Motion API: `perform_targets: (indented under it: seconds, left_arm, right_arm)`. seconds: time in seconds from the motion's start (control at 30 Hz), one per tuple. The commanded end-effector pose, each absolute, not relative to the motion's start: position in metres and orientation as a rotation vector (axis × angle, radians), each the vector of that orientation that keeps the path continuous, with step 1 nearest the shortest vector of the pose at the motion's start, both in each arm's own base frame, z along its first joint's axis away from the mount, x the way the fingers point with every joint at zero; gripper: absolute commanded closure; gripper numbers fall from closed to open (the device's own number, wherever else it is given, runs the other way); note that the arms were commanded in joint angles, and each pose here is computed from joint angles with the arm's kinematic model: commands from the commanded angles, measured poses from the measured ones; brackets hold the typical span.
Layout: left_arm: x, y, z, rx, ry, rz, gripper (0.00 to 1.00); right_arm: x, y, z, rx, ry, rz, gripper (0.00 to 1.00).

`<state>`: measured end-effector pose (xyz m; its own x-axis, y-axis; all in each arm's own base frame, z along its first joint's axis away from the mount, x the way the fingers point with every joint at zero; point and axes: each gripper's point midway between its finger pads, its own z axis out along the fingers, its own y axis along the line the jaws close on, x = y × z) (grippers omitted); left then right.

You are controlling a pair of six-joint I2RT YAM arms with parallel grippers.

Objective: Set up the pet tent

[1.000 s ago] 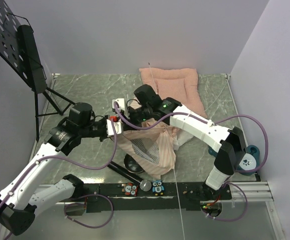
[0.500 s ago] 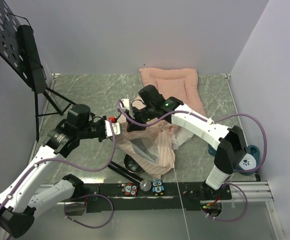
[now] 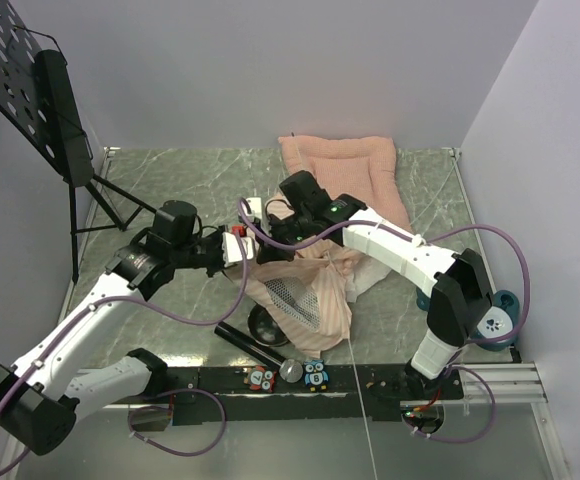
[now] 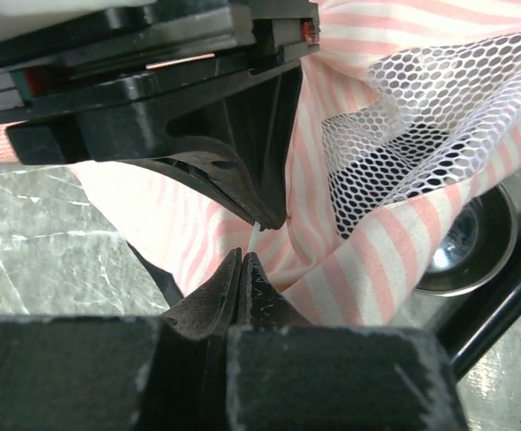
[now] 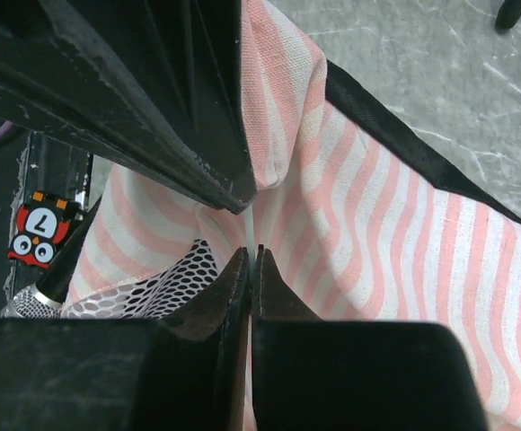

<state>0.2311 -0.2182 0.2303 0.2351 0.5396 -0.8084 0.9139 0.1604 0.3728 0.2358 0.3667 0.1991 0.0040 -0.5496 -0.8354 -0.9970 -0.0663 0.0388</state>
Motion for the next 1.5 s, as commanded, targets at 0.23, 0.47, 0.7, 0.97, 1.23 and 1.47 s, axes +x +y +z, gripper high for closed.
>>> perform_targets:
  seconds: [0.23,0.47,0.7,0.97,1.23,1.47]
  left_arm:
    - [0.208,-0.187,0.278,1.449,1.398,-0.345,0.56]
    - [0.219,-0.173,0.256,1.512,1.438,-0.224,0.61]
    - [0.245,-0.181,0.246,1.528,1.388,-0.151,0.60]
    - [0.244,-0.200,0.229,1.633,1.349,-0.214,0.78]
    - [0.244,-0.207,0.207,1.676,1.396,-0.211,0.76]
    - [0.238,-0.209,0.206,1.670,1.423,-0.227,0.99]
  right_arm:
    - [0.236,0.378,0.233,-1.637,1.466,0.981,1.00]
    - [0.236,0.381,0.238,-1.632,1.460,0.987,1.00]
    - [0.234,0.385,0.243,-1.634,1.448,0.999,1.00]
    - [0.233,0.390,0.247,-1.629,1.443,1.018,1.00]
    - [0.233,0.392,0.246,-1.623,1.449,1.033,1.00]
    - [0.234,0.390,0.242,-1.625,1.472,1.029,1.00]
